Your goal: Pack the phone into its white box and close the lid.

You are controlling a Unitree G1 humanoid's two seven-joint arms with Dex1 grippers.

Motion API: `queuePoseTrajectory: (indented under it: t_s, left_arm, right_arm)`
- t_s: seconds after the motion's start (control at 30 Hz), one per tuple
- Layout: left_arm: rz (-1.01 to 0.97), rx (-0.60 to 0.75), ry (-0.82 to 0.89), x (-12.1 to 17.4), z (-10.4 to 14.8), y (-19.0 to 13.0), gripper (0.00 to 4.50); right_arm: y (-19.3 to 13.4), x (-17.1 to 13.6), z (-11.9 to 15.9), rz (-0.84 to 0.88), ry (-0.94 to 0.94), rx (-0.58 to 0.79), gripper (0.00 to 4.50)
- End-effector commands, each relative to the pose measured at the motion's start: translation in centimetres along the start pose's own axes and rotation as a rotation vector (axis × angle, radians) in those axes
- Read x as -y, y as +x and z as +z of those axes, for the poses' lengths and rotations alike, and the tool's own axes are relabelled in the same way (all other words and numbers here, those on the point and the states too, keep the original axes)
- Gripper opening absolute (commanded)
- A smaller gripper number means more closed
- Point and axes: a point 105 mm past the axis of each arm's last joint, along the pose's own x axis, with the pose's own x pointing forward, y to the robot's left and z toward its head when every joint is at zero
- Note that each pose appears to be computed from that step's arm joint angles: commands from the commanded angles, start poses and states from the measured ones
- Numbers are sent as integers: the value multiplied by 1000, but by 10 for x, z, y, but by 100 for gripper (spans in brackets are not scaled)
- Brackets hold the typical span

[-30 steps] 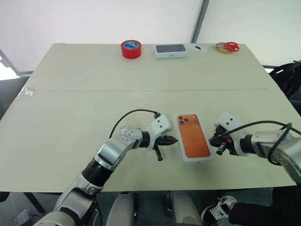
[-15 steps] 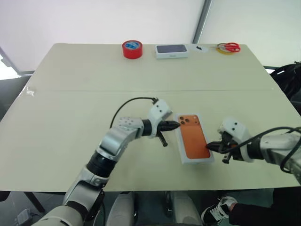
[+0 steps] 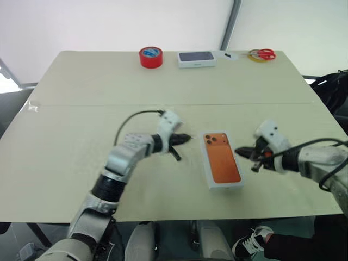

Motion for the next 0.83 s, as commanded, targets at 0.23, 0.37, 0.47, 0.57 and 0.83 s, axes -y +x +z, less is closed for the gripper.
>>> queuePoseTrajectory:
  t_s: [0.23,0.37,0.47,0.57,0.83]
  left_arm:
    - [368,80,61,-66,6,-119,0]
    - [498,79,47,-79,-2,-157,0]
    - [568,54,47,-85,-12,-173,0]
    - [642,79,24,-93,-15,-186,0]
    - [781,119,-4,-105,-18,-197,0]
  right_arm:
    - [12,47,24,-154,20,213,4]
    - [24,55,21,-145,36,246,4]
    - [34,56,18,-136,29,253,4]
    - [41,55,19,-131,29,278,4]
    - [46,49,11,-122,9,278,4]
